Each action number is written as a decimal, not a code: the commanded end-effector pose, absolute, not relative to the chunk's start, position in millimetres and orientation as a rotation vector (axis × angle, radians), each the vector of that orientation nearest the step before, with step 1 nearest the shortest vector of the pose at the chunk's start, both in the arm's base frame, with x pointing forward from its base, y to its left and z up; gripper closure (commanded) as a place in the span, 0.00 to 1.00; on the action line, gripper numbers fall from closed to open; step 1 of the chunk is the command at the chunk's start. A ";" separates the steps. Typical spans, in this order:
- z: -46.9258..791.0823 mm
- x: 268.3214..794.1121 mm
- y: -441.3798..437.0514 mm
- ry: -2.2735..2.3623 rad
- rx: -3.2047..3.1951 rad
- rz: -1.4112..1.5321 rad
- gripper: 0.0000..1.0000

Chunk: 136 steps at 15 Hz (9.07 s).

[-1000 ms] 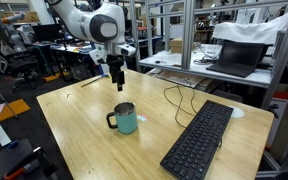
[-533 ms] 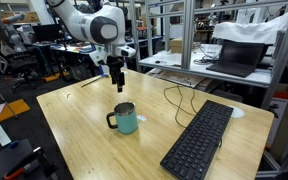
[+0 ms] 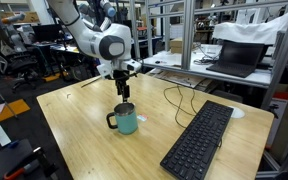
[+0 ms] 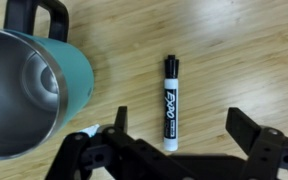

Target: Put the marker in the cup

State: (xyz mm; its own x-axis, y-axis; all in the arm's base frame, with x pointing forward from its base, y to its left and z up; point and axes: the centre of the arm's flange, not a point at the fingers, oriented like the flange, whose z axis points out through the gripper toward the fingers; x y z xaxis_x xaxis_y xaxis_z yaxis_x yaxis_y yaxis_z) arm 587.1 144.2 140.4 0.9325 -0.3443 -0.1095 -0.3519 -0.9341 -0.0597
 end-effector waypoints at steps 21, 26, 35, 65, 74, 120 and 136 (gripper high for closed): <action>74.2 649.0 139.2 0.596 -3.018 0.133 0.73; 79.4 652.4 136.4 0.617 -3.013 0.152 0.98; 147.5 642.1 126.5 0.680 -3.005 -0.106 0.95; 258.5 575.6 86.8 0.793 -2.804 -1.094 0.95; 348.0 547.2 94.8 0.606 -2.661 -1.540 0.95; 223.6 479.1 60.9 1.195 -2.935 -1.044 0.95; 248.1 489.6 72.1 1.169 -2.894 -1.092 0.00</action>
State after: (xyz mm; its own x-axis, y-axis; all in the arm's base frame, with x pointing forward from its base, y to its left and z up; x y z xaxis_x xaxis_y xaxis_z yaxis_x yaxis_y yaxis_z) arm 481.5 69.5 229.7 0.5650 -0.5584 0.6074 -0.6687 -0.7411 -0.0592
